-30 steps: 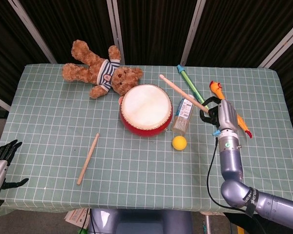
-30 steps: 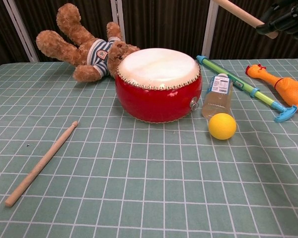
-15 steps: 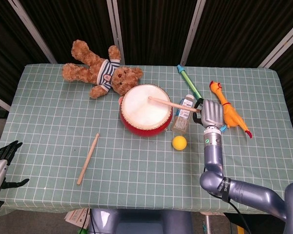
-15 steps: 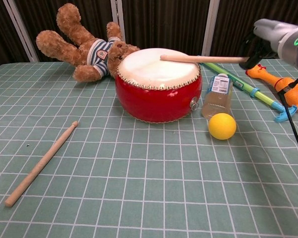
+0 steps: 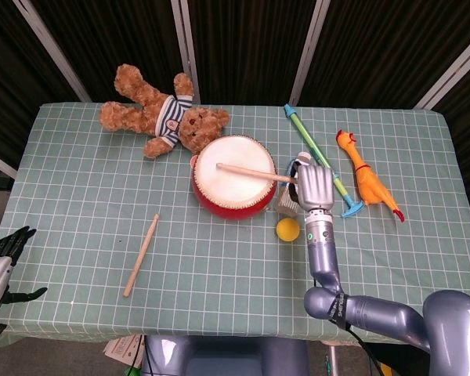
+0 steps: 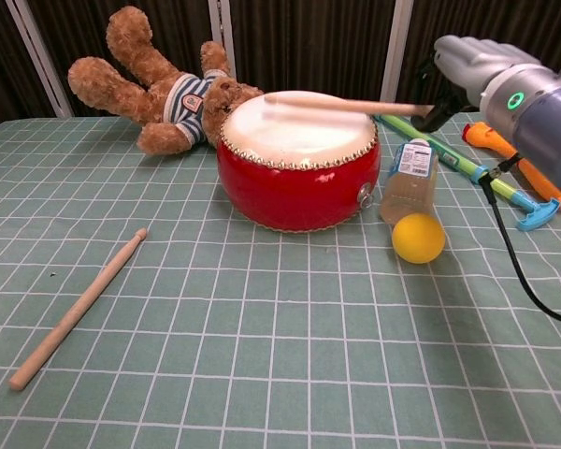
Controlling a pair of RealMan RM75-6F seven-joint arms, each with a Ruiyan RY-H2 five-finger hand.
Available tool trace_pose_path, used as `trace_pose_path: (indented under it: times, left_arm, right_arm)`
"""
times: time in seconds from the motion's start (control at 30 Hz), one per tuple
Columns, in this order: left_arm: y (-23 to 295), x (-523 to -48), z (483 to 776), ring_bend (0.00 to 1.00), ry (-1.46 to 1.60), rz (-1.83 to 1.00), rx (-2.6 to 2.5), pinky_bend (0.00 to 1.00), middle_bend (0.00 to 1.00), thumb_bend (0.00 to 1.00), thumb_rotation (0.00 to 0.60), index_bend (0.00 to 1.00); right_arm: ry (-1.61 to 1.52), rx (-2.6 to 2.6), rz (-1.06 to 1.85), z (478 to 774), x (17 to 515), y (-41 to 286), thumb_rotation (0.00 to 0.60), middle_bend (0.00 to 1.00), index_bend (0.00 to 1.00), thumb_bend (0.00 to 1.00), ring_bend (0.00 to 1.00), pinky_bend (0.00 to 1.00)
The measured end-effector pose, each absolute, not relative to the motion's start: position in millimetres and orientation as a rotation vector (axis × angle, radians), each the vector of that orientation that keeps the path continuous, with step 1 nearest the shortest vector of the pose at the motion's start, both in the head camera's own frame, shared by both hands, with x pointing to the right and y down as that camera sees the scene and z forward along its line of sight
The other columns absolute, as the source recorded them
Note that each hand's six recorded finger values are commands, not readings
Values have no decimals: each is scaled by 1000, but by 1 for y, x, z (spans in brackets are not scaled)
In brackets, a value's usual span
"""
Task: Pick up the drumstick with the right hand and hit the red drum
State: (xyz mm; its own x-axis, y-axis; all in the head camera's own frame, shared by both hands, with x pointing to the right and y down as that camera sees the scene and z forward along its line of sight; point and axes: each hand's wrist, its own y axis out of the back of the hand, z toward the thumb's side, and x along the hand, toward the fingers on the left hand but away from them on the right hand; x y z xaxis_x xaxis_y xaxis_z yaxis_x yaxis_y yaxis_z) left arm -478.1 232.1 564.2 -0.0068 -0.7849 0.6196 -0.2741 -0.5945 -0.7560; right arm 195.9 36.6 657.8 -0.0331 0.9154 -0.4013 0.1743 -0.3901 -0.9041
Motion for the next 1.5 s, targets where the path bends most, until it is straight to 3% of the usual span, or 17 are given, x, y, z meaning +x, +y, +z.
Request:
trace_pose_path:
  times: [0.33,0.6,0.97,1.33,1.5]
  left_arm:
    - [232,-477,564,0,1094,-1634,-1857,0,0,15,600,0]
    - [232,-477,564,0,1096,-1634,-1849,0,0,15,600,0]
    - [232,-477,564,0,1098,-1635,-1853,0,0,15,600,0]
    - [232,-477,565,0,1114,-1638,-1871,0,0,15,600,0]
    - [232,-478,565,0,1121,-1638,-1884,0,0,15,600,0]
  right_arm:
    - [-1406,-1671,1471,634,234,34,600,1000,944,549,1000,1000]
    - [-1838,-1869,1356,621,255,33,600,1000,944,549,1000,1000]
    - [-2011,-1948,1318,618,260,31,600,1000,945,551,1000,1000]
    - [-1755,-1873,1296,620,221,13,600,1000,948,562,1000,1000]
    - [-1372,-1684,1316,631,209,15,600,1000,961,562,1000,1000]
